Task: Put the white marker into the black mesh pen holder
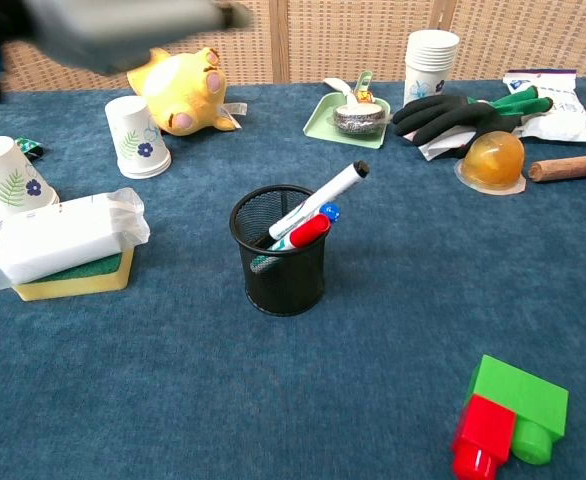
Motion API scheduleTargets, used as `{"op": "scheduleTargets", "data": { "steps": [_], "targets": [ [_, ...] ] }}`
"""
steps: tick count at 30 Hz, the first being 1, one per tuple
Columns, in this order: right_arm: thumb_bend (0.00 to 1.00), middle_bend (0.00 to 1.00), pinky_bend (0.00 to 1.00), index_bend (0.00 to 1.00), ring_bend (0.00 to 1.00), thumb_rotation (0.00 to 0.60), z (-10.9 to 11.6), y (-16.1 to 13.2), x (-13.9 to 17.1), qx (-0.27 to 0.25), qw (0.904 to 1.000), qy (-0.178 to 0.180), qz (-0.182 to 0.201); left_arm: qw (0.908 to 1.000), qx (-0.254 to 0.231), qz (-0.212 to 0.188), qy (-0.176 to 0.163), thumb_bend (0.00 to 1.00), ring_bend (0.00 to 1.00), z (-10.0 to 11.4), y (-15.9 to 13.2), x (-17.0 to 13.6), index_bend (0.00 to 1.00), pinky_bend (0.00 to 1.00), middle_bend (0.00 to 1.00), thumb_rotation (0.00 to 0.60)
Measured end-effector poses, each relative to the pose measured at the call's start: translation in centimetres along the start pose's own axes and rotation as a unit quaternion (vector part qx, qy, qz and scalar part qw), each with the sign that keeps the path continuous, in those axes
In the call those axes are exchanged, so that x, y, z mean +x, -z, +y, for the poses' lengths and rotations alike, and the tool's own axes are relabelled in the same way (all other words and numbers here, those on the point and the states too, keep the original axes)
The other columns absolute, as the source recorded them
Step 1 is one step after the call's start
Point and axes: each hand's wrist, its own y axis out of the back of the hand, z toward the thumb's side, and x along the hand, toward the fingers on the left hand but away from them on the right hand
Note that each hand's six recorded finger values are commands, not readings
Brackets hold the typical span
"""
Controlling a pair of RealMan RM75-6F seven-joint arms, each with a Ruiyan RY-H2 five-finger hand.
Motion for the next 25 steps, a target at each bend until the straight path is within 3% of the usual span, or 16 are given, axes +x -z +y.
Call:
{"op": "scheduleTargets", "data": {
  "steps": [3,5,9,15,16,21,25],
  "targets": [
    [0.0,0.0,0.0,0.22,0.0,0.6,-0.3,-0.2,-0.2,0.013,0.9999,0.002,0.001,0.9952,-0.086,0.036,0.028,0.44,0.0,-2.6,2.0,-1.8,0.15,0.1,0.0,0.6],
    [0.0,0.0,0.0,0.22,0.0,0.6,-0.4,-0.3,-0.3,0.018,0.9998,0.005,0.003,0.986,-0.148,0.063,0.046,0.44,0.0,-4.5,3.4,-3.5,0.17,0.1,0.0,0.6],
    [0.0,0.0,0.0,0.22,0.0,0.6,-0.7,-0.7,-0.3,0.026,0.9996,0.009,0.007,0.9569,-0.255,0.118,0.074,0.44,0.0,-8.1,5.6,-7.2,0.17,0.09,0.0,0.6],
    [0.0,0.0,0.0,0.22,0.0,0.6,-1.0,-0.9,-0.4,0.035,0.9993,0.012,0.008,0.8924,-0.389,0.201,0.107,0.44,0.0,-13.1,7.3,-14.5,0.17,0.05,0.0,0.6],
    [0.0,0.0,0.0,0.21,0.0,0.6,-1.0,-0.9,-0.4,0.036,0.9992,0.012,0.008,0.8763,-0.412,0.22,0.117,0.44,0.0,-14.3,7.4,-16.6,0.17,0.04,0.0,0.6],
    [0.0,0.0,0.0,0.13,0.0,0.6,-1.0,-0.9,-0.4,0.04,0.999,0.015,0.012,0.8363,-0.456,0.266,0.146,0.44,0.0,-17.1,7.2,-23.1,0.18,0.02,0.0,0.6],
    [0.0,0.0,0.0,0.13,0.0,0.6,-0.9,-0.9,-0.4,0.054,0.9983,0.016,0.016,0.7967,-0.498,0.306,0.154,0.44,0.0,-18.0,6.6,-28.4,0.18,0.01,0.0,0.6]
  ]
}}
